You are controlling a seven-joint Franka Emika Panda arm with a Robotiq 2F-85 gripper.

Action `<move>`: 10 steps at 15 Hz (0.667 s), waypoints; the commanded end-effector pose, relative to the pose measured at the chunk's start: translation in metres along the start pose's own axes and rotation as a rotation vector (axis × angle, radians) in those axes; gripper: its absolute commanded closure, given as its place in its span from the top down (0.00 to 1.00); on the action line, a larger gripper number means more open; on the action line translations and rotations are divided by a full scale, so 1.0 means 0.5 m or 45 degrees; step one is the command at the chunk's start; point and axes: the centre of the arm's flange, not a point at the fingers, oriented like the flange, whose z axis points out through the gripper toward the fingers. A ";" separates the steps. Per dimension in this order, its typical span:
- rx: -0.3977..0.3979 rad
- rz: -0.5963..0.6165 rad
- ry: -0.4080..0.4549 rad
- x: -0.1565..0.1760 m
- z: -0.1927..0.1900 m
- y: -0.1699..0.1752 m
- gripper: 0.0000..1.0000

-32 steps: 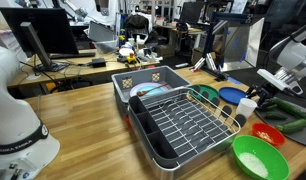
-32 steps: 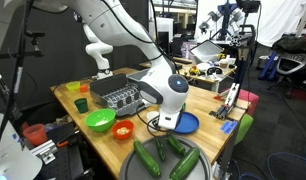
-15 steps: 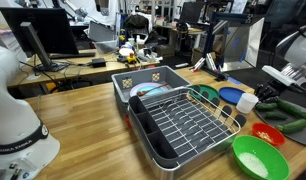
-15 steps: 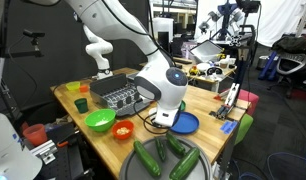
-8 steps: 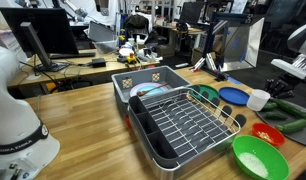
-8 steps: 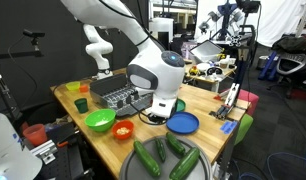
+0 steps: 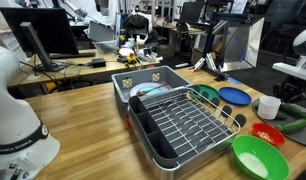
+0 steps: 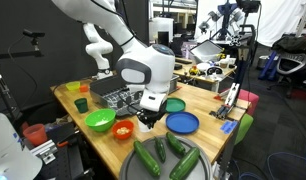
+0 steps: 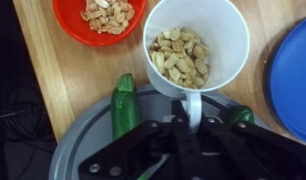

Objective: Pour the contents in the white mug into the orange bowl

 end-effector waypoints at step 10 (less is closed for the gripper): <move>-0.082 -0.021 0.306 -0.066 -0.050 0.098 0.02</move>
